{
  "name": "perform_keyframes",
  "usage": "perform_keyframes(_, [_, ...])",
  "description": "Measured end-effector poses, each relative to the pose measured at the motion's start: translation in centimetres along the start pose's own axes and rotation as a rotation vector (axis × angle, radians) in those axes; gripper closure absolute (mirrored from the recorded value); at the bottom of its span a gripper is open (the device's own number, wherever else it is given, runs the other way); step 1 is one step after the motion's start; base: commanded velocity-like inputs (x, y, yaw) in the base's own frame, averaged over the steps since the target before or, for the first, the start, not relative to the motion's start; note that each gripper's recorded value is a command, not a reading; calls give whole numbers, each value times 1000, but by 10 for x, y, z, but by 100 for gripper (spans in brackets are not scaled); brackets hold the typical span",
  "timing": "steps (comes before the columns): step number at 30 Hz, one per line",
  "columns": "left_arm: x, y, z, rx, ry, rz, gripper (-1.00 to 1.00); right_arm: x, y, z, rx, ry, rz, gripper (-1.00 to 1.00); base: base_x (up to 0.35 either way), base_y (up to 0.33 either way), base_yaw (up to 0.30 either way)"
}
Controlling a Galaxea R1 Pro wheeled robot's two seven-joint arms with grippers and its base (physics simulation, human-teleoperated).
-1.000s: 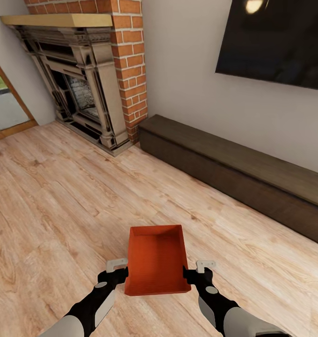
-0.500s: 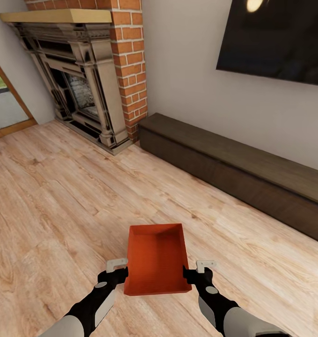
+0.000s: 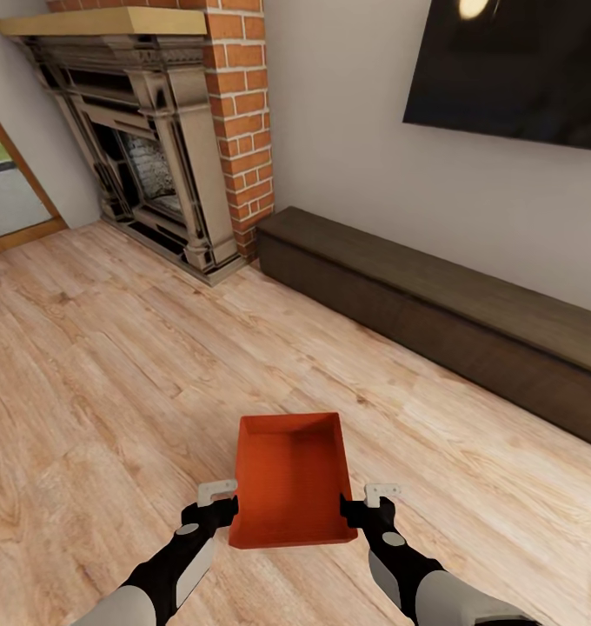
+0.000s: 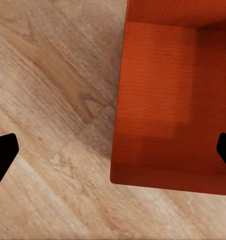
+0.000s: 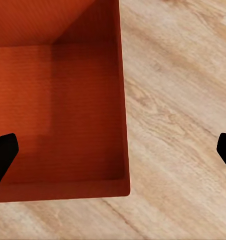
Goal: Move the two storage containers from the living room to the garage. In the garage, place one container on the floor and stack the other container on top of it (either order is fine).
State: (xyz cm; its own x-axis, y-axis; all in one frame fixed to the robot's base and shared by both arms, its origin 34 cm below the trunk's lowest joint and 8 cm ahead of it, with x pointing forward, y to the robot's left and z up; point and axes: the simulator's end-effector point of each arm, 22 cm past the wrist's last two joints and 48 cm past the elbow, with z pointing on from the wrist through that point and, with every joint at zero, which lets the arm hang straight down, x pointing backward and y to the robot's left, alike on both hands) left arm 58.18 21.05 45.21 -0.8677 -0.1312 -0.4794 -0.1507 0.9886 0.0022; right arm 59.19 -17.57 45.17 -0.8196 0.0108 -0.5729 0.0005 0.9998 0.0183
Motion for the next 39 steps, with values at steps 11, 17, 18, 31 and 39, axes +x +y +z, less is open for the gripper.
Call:
perform_keyframes(11, [10, 0, 16, 1, 0, 0, -100, 12, -1, 15, 1, 0, 0, -100, 0, 0, 0])
perform_keyframes(17, [16, 0, 25, 1, 0, -1, -100, 19, -1, 24, 1, 0, 1, -100, 0, 0, 0])
perform_keyframes(18, [17, 0, 27, 1, 0, -1, -100, 20, -1, 25, 1, 0, 1, -100, 0, 0, 0])
perform_keyframes(31, [31, 1, 47, 0, -1, 0, -100, 36, -2, 44, 1, -1, -1, -100, 0, 0, 0])
perform_keyframes(39, [40, 1, 60, 0, -1, 1, -100, 46, -3, 55, 1, -2, -1, -100, 0, 0, 0])
